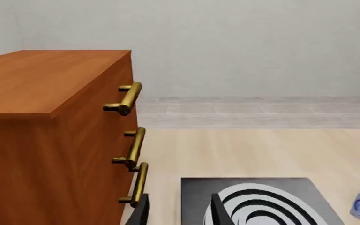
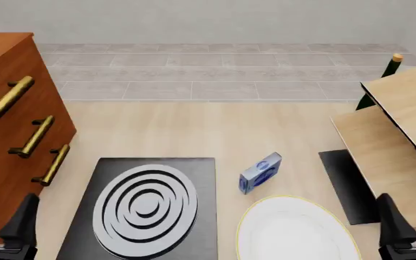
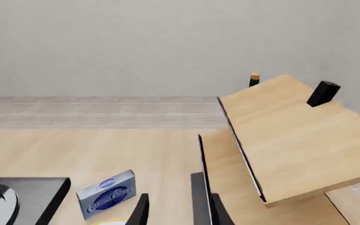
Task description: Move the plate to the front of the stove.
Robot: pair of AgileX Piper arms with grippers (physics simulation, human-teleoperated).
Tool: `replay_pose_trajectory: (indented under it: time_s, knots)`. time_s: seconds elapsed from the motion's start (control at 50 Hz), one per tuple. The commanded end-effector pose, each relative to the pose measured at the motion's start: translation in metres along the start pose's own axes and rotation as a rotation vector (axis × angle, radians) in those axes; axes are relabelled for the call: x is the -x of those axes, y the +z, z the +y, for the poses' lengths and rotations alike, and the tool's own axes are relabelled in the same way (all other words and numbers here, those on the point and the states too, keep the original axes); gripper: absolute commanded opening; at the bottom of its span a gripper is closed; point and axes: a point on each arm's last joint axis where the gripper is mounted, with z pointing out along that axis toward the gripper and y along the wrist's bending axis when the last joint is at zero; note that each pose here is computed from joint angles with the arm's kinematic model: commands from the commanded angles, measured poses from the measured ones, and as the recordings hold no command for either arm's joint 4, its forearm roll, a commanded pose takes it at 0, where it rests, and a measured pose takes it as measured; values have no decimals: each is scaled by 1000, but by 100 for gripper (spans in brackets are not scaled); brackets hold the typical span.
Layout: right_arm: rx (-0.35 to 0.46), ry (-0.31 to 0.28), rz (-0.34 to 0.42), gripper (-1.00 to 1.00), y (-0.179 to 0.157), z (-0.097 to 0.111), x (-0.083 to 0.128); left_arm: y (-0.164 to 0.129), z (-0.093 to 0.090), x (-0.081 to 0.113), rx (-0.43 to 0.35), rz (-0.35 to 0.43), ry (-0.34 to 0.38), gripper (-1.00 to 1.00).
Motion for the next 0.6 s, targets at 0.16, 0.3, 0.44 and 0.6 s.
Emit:
replay_pose_trajectory:
  time_s: [0.16, 0.3, 0.44, 0.6]
  knots:
    - [6, -1, 16, 100, 0, 0, -2, 1, 0, 0, -4, 7, 9, 100]
    - [8, 3, 21, 100, 0, 0, -2, 0, -1, 0, -22, 7, 45, 100]
    - [10, 12, 24, 100, 0, 1, -2, -1, -5, 7, -88, 2, 111, 100]
    - [19, 15, 25, 100, 0, 1, -2, -4, -9, 24, -182, -16, 182, 100]
